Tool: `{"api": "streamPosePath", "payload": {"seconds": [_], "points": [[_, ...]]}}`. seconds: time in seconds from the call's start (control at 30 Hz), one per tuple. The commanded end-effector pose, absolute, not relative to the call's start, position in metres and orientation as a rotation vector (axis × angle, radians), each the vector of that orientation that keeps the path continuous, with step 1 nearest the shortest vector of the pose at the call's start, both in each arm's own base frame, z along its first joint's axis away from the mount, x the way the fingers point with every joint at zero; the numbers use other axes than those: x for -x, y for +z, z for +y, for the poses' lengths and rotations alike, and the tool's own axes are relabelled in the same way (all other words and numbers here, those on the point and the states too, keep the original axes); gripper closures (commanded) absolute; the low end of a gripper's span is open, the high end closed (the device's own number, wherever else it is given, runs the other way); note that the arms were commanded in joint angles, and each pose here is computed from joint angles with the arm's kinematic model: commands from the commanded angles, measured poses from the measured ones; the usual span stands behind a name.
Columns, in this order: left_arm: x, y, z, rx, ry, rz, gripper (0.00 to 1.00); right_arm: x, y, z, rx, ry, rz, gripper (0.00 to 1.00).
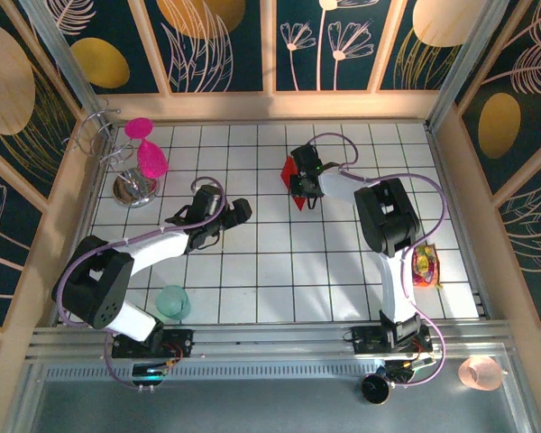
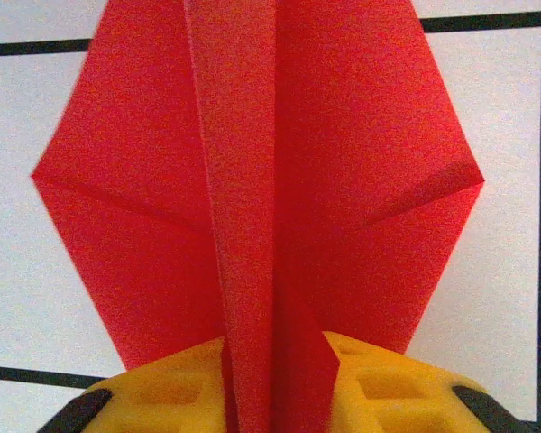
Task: Fold a paper plane with a square sheet of paper (pick it up from the middle)
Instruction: Move the paper plane to the top-center of the table.
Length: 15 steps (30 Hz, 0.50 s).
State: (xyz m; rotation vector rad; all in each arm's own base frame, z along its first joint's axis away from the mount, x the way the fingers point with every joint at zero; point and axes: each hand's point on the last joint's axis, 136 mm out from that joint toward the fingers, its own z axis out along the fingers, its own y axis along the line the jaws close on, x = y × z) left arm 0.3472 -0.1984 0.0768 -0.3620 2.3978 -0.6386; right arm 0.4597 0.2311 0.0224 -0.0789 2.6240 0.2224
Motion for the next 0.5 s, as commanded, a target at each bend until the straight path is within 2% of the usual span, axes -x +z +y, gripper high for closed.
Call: {"api": "streamPosePath", "payload": {"seconds": [0.0,0.47], "points": [[-0.351,0.081,-0.197,0.365,-0.647,2.377,0.06,-0.450,-0.008,0.217,0.096,0.130,2.701,0.71],[-0.351,0.079,-0.200,0.361,-0.657,2.383,0.03,-0.445,-0.024,0.210,0.104,0.089,2.708,0.63]]}}
